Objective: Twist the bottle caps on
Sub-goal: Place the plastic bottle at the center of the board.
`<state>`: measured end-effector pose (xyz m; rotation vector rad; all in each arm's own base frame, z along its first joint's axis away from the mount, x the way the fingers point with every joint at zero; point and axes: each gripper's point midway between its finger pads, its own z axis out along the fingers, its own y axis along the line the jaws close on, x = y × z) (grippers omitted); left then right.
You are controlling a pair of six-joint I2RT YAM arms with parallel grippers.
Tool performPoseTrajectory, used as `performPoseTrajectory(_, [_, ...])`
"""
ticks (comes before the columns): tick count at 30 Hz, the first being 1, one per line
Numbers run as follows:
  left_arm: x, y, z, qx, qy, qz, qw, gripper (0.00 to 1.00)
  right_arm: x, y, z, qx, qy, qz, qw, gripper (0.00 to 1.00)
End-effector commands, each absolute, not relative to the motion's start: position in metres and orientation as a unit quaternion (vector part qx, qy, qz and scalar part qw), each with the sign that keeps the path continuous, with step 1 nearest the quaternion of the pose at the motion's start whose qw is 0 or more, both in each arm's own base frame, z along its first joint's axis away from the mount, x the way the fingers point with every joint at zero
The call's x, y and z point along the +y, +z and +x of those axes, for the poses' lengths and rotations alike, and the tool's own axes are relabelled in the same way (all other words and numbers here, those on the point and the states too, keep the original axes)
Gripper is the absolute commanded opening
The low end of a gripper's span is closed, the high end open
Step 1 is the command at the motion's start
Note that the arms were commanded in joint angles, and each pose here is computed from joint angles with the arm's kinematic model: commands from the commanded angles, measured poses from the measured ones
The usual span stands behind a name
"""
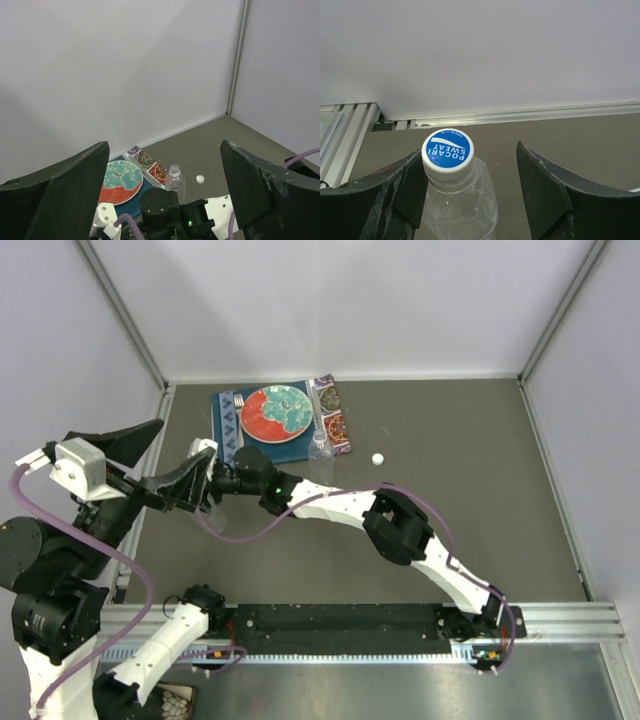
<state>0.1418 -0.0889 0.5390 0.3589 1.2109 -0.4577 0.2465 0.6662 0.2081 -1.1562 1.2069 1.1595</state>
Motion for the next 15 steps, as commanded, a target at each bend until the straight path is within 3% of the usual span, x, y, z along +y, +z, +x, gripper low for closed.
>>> performPoseTrajectory(1, [-0.0846,0.5491,0.1391,0.543,-0.209,0.156,0.798,0.99,0.6706,0.2077,0.2388,0.504,0.481,-0.502,0.513,0.69])
performPoseTrajectory(15, [-0.0828,0.5456,0.1396,0.545,-0.204,0.154,0.799,0.99,0.6747,0.2087,0.2377,0.507,0.483,-0.505,0.504,0.96])
